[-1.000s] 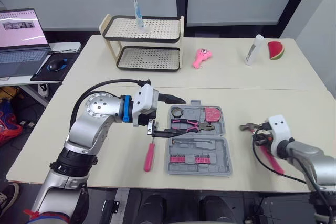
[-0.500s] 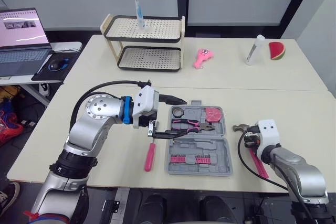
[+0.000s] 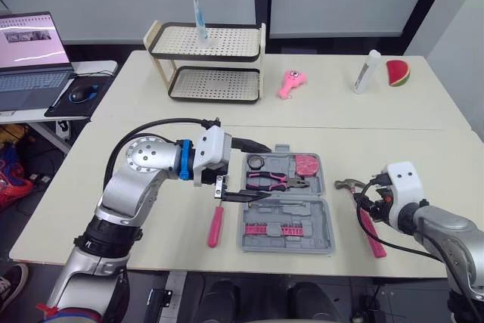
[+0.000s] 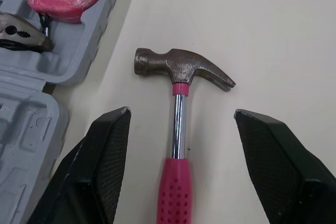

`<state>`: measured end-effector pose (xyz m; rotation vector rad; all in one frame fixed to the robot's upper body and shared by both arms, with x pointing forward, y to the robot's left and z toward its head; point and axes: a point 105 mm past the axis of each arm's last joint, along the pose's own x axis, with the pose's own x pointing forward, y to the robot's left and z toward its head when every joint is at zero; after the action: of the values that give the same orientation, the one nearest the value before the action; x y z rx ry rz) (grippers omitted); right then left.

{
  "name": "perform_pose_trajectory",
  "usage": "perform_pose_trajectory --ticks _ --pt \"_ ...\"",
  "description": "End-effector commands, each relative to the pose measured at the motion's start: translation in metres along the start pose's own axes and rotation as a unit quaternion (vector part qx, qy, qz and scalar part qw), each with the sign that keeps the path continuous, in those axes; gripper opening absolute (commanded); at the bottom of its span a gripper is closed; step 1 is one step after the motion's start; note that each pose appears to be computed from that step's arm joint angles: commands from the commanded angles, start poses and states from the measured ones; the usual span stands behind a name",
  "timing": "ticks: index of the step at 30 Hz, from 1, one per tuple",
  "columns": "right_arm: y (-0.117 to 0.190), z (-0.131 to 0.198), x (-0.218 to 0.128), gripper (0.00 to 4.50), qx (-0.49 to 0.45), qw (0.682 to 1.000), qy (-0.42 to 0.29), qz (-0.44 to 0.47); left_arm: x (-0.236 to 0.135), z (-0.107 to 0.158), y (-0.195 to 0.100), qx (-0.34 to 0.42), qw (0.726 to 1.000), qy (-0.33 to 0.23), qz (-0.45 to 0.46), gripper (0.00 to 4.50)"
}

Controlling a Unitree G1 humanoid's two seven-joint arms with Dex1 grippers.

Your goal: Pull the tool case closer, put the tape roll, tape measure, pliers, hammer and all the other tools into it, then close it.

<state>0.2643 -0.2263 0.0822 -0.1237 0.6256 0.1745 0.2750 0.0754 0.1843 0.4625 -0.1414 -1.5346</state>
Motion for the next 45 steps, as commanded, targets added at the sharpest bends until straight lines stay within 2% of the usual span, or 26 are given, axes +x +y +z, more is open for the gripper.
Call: perform_pose_trajectory --ticks 1,16,22,28,34,36,41,45 --pt "0.009 -0.002 0.000 3.39 -0.006 1.000 -0.003 0.017 0.002 0.004 -0.003 0.010 1.000 -0.005 -0.005 4.50" --pt "0.011 -0.017 0.039 3.39 -0.016 1.000 0.002 0.004 0.002 0.003 -0.005 0.011 1.000 -0.001 -0.012 4.50" --pt "0.010 -0.021 0.046 2.15 -0.023 1.000 0.004 -0.001 0.002 0.004 -0.006 0.013 1.000 0.000 -0.015 4.50" --pt "0.008 -0.022 0.048 1.11 0.001 1.000 0.005 -0.005 0.003 0.004 -0.005 0.014 1.000 0.000 -0.013 4.50" --pt "0.008 -0.023 0.047 0.37 0.003 1.000 0.008 0.001 0.004 0.002 -0.005 0.015 1.000 0.001 -0.012 4.50" --pt "0.007 -0.024 0.046 0.22 0.002 1.000 0.008 0.000 0.004 0.002 -0.005 0.015 1.000 0.000 -0.012 4.50" --pt "0.004 -0.019 0.043 0.22 0.005 1.000 0.001 0.001 0.005 0.002 -0.005 0.016 1.000 -0.001 -0.012 4.50" --pt "-0.004 0.000 0.025 0.22 -0.123 0.991 -0.007 0.054 0.005 0.002 -0.006 0.015 1.000 -0.001 -0.013 4.50"
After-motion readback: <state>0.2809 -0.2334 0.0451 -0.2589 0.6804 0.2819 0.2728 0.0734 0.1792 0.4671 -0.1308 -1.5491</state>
